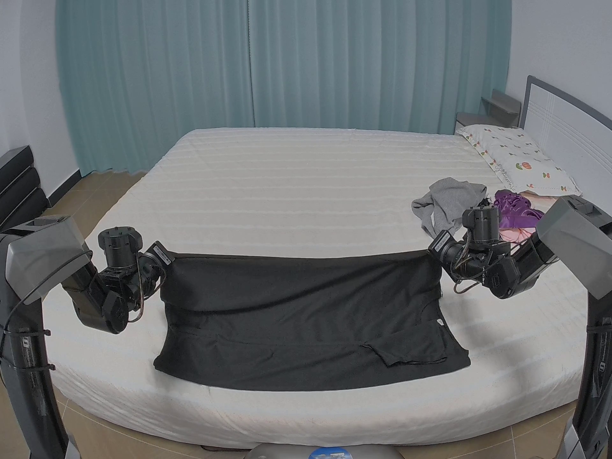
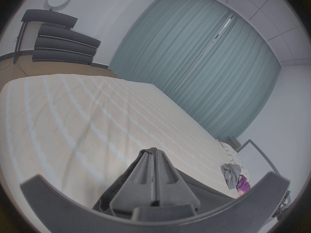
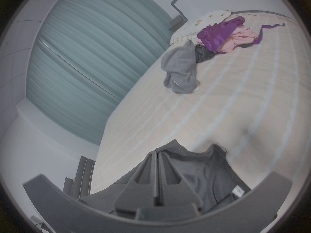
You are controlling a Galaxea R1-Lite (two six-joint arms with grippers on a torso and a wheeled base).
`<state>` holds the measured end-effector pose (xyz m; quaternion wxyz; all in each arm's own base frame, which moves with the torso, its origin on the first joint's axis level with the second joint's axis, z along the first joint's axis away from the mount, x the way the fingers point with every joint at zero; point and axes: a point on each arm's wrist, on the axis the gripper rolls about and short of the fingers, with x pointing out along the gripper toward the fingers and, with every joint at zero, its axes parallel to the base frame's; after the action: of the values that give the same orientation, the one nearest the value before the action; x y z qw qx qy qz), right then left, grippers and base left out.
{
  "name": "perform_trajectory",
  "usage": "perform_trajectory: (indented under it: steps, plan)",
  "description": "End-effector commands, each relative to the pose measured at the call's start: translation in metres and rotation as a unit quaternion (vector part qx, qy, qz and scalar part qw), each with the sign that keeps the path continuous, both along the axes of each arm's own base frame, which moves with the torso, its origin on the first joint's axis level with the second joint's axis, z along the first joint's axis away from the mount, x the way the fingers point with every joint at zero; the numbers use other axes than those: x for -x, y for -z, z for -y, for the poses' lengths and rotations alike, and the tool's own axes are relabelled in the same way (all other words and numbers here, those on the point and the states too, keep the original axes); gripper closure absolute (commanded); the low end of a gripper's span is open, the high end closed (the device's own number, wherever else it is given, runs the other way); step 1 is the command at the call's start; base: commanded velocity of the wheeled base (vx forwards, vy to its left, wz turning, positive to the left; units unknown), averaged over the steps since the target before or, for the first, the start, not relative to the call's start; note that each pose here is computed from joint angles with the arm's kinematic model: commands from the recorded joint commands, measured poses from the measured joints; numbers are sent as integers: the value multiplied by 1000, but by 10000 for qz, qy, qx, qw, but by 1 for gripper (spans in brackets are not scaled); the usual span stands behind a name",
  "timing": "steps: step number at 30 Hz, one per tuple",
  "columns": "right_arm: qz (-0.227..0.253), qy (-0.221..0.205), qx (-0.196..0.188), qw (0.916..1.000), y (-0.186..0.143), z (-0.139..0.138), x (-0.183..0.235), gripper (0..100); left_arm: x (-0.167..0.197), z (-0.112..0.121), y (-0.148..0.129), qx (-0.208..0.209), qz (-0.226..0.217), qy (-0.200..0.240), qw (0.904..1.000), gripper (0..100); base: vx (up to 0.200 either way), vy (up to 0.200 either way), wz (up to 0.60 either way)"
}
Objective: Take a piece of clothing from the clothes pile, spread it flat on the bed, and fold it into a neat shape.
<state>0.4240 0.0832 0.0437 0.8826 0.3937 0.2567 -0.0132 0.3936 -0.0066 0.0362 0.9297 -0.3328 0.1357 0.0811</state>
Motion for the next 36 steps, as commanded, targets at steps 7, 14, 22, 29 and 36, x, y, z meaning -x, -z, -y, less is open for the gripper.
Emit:
perform_trajectory:
  steps: [7,14,22,29,36]
  plan:
    - [-448,2,215,9988,39,-1,5,100,-1,-11,42,-58,-375,-127,9992,100,0,0,0]
    - [-562,-111,347,9978,42,2,19,100,15,-11,52,-518,-479,86,9975,100,0,0,0]
    - [96,-21,206,9997,21,-3,-15,100,-21,-10,32,-536,125,40,9985,100,0,0,0]
    - [457,67,183,9988,16,-5,-31,100,-42,-11,23,-515,530,-43,9973,100,0,0,0]
    - [197,75,253,9995,30,-2,-24,100,-42,-9,34,-554,494,-143,9971,100,0,0,0]
